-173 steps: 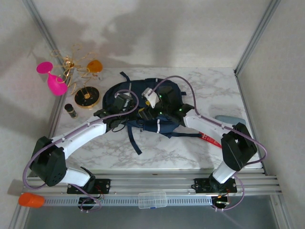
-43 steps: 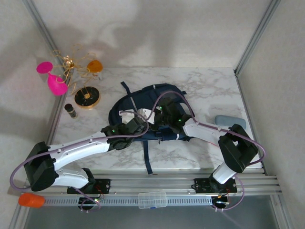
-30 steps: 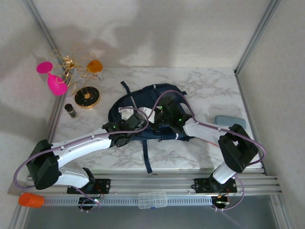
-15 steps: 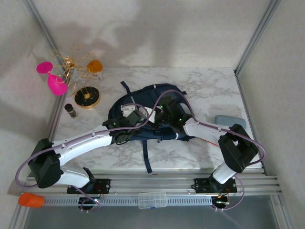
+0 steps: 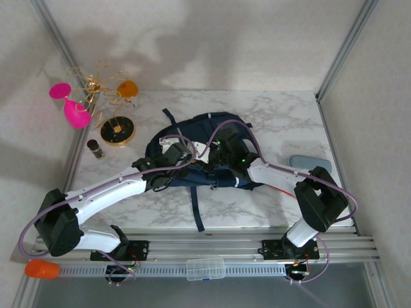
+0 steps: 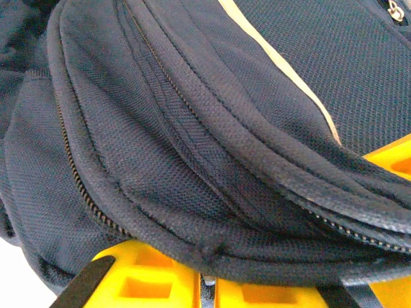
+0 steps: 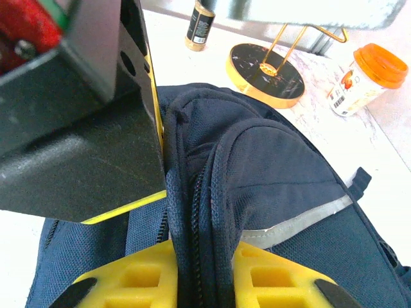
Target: Pack books, pencil case, and school supplies into a backpack
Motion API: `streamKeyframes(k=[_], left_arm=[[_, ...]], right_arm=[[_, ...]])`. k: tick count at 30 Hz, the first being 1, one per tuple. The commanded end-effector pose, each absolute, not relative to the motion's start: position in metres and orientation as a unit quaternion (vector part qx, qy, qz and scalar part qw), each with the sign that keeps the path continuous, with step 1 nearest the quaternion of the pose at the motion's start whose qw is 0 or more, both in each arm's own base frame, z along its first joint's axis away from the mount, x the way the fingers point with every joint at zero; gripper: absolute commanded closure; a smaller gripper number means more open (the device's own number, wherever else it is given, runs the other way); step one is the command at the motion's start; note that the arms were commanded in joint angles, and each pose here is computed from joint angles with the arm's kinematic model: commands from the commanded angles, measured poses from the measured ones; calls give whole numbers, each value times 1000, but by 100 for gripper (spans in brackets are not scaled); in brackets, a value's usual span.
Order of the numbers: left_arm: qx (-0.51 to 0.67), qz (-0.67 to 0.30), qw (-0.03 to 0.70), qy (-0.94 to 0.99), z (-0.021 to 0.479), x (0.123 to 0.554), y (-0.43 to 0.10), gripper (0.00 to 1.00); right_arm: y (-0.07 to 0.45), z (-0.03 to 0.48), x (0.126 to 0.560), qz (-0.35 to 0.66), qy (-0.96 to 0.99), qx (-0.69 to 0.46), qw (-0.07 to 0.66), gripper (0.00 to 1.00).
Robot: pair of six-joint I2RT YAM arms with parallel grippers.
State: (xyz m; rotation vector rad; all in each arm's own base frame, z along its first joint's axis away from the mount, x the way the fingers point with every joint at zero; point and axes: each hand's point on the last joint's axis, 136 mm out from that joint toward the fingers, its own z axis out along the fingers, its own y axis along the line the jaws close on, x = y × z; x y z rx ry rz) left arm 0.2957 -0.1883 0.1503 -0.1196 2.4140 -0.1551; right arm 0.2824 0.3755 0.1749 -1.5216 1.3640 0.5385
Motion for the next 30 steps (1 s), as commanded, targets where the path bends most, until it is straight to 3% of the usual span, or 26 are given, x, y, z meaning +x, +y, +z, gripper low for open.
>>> streamKeyframes(k=[1, 4, 23, 27, 30], left_arm=[[-55, -37, 390, 918, 175, 313, -168, 93], [-42, -41, 372, 926, 180, 307, -168, 100], [-32, -15, 266, 963, 137, 260, -147, 100], [-33, -6, 284, 958, 131, 271, -147, 100], [-34, -26, 296, 954, 131, 276, -154, 100]], right_arm=[[385, 191, 273, 249, 527, -638, 503, 100], [384, 187, 279, 238, 531, -639, 502, 100], [369, 171, 296, 169, 514, -672, 505, 100], [372, 177, 281, 203, 514, -660, 508, 81], [371, 184, 267, 240, 531, -634, 509, 57]])
